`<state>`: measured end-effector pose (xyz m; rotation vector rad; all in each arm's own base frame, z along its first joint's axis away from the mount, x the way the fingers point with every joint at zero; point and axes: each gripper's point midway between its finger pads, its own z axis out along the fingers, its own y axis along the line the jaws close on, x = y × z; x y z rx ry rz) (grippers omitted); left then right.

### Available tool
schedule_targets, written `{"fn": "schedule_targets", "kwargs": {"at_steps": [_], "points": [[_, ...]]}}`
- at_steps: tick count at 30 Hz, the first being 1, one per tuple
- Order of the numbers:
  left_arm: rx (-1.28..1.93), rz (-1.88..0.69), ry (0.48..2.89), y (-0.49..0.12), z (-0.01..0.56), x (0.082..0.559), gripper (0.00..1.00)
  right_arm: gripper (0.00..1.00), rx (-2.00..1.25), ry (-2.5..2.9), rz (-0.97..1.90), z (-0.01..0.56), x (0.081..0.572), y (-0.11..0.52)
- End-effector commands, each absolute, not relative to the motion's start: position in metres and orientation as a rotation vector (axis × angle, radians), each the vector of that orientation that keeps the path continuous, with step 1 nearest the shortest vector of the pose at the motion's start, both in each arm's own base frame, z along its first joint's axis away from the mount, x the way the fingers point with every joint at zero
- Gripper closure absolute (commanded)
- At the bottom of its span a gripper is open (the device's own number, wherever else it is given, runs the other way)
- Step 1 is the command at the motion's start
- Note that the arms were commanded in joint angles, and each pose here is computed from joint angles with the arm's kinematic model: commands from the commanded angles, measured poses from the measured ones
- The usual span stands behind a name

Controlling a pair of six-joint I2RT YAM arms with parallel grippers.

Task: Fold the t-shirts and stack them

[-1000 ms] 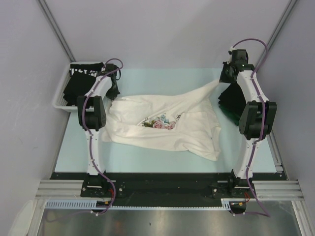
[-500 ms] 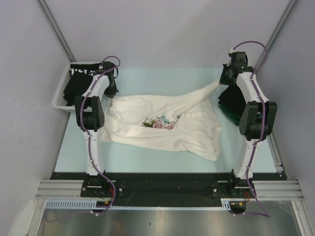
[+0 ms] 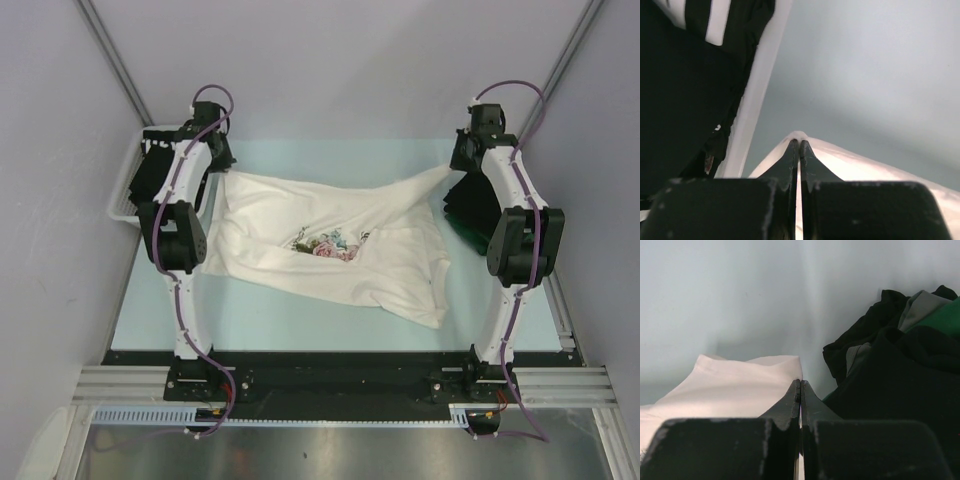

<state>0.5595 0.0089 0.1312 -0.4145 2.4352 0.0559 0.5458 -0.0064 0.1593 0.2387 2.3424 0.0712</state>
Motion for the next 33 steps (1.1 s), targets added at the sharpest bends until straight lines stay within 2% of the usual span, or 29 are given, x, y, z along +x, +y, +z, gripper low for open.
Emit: {"fn": "schedule_targets", "kwargs": {"at_steps": [1, 7, 17, 28, 33], "points": [[-0.39, -0.062, 2.3, -0.001, 0.184, 0.575, 1.0, 1.0, 0.245, 2.202, 0.007, 0.219, 0.553, -0.025], [-0.424, -0.158, 2.226, 0.004, 0.204, 0.581, 1.0, 1.0, 0.262, 2.175, -0.009, 0.231, 0.558, -0.029], [-0.43, -0.127, 2.199, 0.025, 0.222, 0.568, 1.0, 1.0, 0.3, 2.151, 0.095, 0.26, 0.549, -0.016], [-0.401, -0.144, 2.266, 0.027, 0.21, 0.539, 1.0, 1.0, 0.352, 2.246, 0.371, 0.262, 0.495, 0.025], [-0.374, -0.165, 2.327, 0.022, 0.205, 0.52, 1.0, 1.0, 0.411, 2.336, 0.437, 0.233, 0.461, 0.038]]}}
